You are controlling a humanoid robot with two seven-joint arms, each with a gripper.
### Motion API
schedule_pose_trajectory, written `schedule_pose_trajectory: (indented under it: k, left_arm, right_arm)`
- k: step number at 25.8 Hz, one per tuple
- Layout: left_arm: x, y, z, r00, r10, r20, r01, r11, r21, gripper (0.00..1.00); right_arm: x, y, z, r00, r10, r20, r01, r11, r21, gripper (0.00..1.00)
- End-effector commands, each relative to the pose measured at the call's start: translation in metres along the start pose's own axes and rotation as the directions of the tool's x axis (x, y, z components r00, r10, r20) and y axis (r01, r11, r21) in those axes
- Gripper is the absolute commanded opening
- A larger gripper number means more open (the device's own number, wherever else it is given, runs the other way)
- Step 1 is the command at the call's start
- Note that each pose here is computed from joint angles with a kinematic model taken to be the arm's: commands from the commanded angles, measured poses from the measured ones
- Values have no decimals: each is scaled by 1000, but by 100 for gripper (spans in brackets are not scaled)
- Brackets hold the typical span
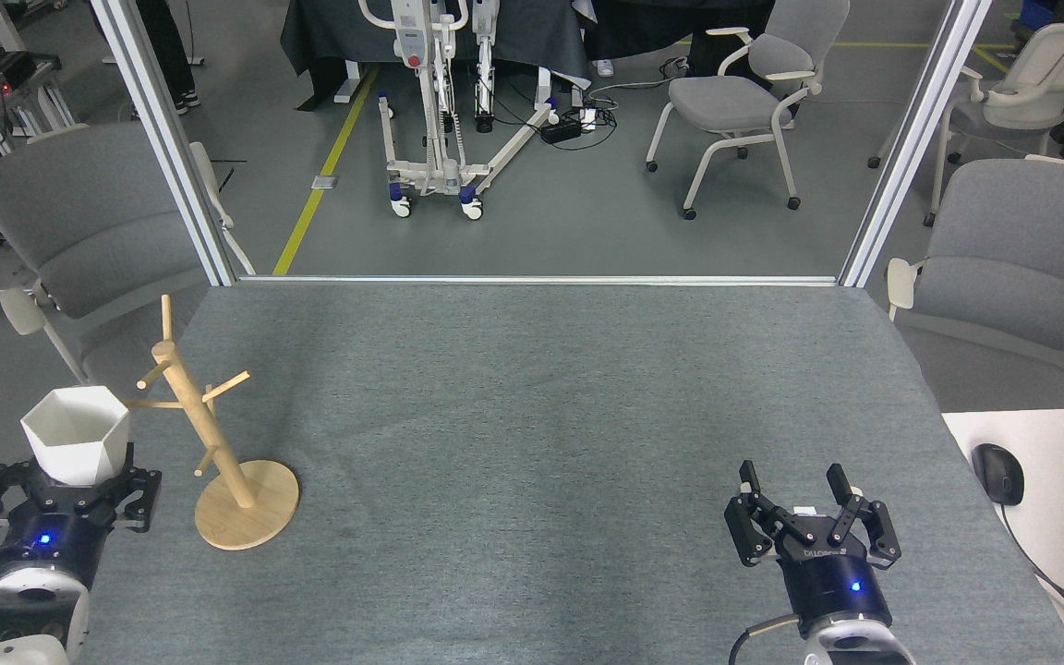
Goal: Hang cup on storage rack
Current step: 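Carry the cup with the left gripper up beside the wooden stand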
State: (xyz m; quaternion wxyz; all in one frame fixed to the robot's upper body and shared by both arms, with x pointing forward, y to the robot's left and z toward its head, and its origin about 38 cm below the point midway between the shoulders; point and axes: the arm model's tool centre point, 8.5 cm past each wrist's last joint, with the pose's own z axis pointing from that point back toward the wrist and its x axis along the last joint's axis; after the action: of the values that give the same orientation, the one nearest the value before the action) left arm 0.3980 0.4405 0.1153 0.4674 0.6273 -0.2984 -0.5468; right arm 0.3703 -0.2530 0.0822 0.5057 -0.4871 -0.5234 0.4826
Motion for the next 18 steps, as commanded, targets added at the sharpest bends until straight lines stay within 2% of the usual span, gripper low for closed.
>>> schedule_pose_trajectory:
  k: [1,4,10,12,18]
  left_arm:
    - [1,3,-3,1000,-3,-1,3,1000,3,0]
    - [-2,7,-5,1000,-6,-6,6,1000,14,0]
    - [5,16,-6,1000,-21,13,20,999,36,0]
    - [10,19,-5,999,-29,26,28,999,45,0]
    - [26,23,-6,996,-67,65,63,997,53,0]
  right_arm:
    - [4,-8,-9,1000,-7,9,7,1000,-14,100]
    - [5,-15,-15,1000,-3,18,3,999,-32,100]
    - [10,-15,-17,1000,-18,18,18,999,-34,100]
    - [8,-20,-22,1000,-11,20,12,999,-46,100]
    - [8,-17,-24,1000,-21,13,21,999,-39,100]
